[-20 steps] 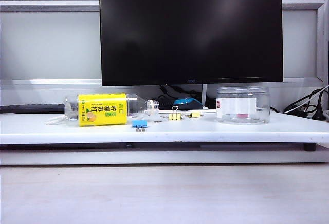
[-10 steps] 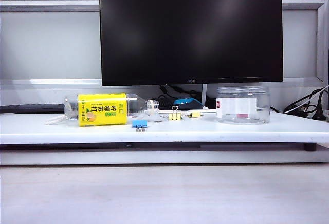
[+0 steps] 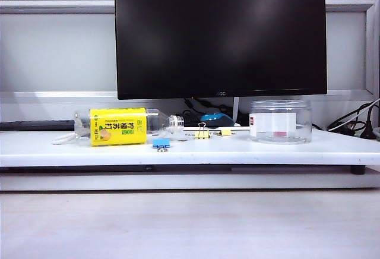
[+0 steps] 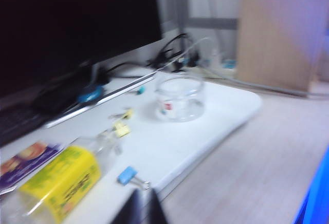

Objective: Take the clips out of the round transparent plastic box and place them on the table.

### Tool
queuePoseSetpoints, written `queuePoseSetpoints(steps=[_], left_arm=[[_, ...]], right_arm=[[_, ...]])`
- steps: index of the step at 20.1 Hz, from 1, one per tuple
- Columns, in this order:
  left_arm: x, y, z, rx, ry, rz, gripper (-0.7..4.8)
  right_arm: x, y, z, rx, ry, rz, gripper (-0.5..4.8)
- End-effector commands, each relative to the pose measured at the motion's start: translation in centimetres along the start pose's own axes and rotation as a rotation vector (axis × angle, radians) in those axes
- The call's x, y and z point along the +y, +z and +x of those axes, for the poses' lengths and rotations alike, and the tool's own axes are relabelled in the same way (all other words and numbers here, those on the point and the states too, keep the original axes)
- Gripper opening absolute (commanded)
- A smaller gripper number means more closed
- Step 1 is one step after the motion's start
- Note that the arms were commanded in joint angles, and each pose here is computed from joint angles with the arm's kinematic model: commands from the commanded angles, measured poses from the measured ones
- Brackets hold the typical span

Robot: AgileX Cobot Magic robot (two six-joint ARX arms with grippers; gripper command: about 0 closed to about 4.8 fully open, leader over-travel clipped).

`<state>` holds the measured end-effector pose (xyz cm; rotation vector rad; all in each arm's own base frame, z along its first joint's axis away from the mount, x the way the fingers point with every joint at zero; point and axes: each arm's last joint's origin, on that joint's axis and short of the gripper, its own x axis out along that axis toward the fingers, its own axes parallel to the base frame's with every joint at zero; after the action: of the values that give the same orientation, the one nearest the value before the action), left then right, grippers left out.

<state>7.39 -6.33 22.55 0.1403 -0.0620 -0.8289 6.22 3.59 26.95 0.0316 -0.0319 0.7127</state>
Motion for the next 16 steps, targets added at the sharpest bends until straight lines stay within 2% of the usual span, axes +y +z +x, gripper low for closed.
queuePoseSetpoints(steps=[1,7,11,14,16], left_arm=[[-0.1,-1.0,0.3,-0.004,-0.010,0.035,0.16],[-0.4,-3.6,0.7,0.058,-0.007,0.012,0.16],[-0.3,-4.9,0.8,0.110,0.087,-0.045,0.16],[-0.4,-6.0,0.9,0.140,0.111,-0.047,0.17],[-0.5,-6.7,1.0,0.144,0.110,-0.049,0.17]], right_arm=[[-0.4,-2.2,1.1,-0.034,0.006,-0.009,-0.05],[-1.1,-7.6,2.4,0.028,-0.031,0.012,-0.06],[-1.5,-9.5,2.5,0.080,-0.127,0.023,-0.06],[-1.7,-10.4,2.5,0.112,-0.191,0.025,-0.06],[-1.7,-11.0,2.6,0.132,-0.190,0.025,-0.06]])
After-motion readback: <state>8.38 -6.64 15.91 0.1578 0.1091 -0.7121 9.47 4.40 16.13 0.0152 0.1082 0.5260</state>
